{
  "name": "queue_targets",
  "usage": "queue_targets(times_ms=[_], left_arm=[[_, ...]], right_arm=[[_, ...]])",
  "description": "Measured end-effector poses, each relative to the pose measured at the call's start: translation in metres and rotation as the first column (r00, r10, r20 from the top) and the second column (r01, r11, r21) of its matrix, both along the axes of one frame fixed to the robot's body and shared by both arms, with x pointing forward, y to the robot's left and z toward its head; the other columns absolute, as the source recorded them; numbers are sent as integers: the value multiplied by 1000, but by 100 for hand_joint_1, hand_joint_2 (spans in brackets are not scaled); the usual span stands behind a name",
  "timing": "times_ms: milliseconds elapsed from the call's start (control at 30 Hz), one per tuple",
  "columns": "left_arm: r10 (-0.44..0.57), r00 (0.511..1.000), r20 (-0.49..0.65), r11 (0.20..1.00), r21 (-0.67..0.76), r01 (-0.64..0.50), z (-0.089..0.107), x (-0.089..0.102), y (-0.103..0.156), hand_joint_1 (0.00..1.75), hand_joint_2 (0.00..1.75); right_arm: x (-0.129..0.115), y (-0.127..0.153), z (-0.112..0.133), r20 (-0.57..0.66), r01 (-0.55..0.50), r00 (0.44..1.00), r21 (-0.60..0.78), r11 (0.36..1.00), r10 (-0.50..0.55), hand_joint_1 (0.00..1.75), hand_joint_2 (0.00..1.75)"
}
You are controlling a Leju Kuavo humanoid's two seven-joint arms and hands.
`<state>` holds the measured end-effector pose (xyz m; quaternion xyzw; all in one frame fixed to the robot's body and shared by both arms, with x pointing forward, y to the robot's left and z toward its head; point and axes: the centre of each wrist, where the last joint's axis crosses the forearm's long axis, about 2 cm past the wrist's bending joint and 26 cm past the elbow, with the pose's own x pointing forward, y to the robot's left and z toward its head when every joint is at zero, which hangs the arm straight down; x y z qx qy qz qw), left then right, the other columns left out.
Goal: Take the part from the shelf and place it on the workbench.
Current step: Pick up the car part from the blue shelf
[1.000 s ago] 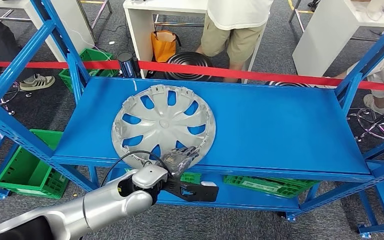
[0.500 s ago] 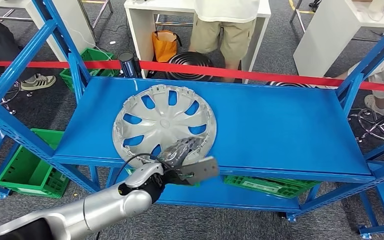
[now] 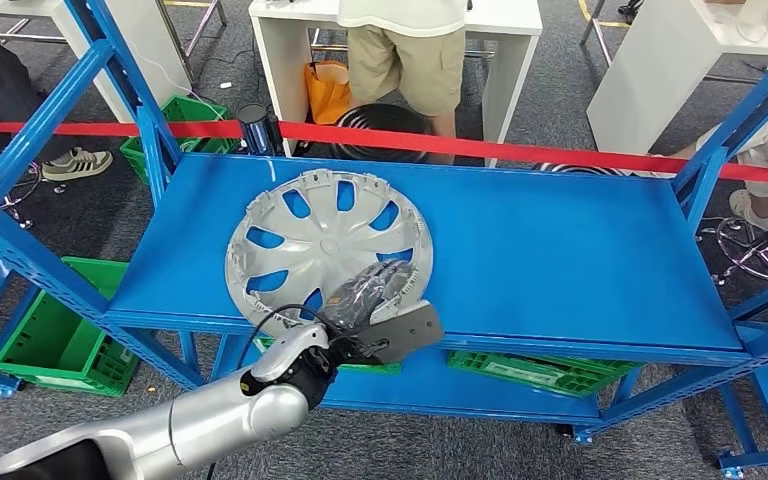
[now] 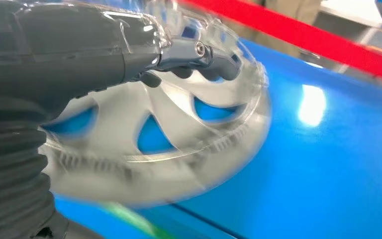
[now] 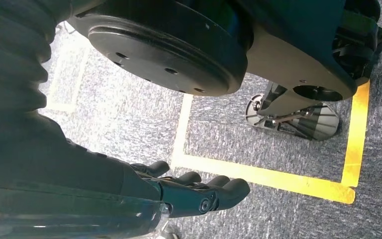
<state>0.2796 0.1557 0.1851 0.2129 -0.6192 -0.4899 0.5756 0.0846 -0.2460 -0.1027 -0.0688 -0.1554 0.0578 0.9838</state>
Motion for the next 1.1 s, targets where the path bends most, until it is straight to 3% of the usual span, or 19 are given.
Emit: queue_targets(times_ms=[133, 433, 1100], left_arm=[[-26, 999, 25, 974, 225, 20, -3, 0, 1, 0, 175], [-69, 996, -53, 861, 502, 87, -13, -1, 10, 0, 175], [-36, 997, -68, 842, 536, 66, -14, 4, 21, 0, 175]], right_arm=[[0, 0, 0, -3, 3, 1000, 0, 1000, -3, 0, 175], [1, 0, 0, -7, 0, 1000, 7, 1000, 0, 0, 175], [2, -1, 0, -4, -16, 1000, 5, 1000, 16, 0, 175]])
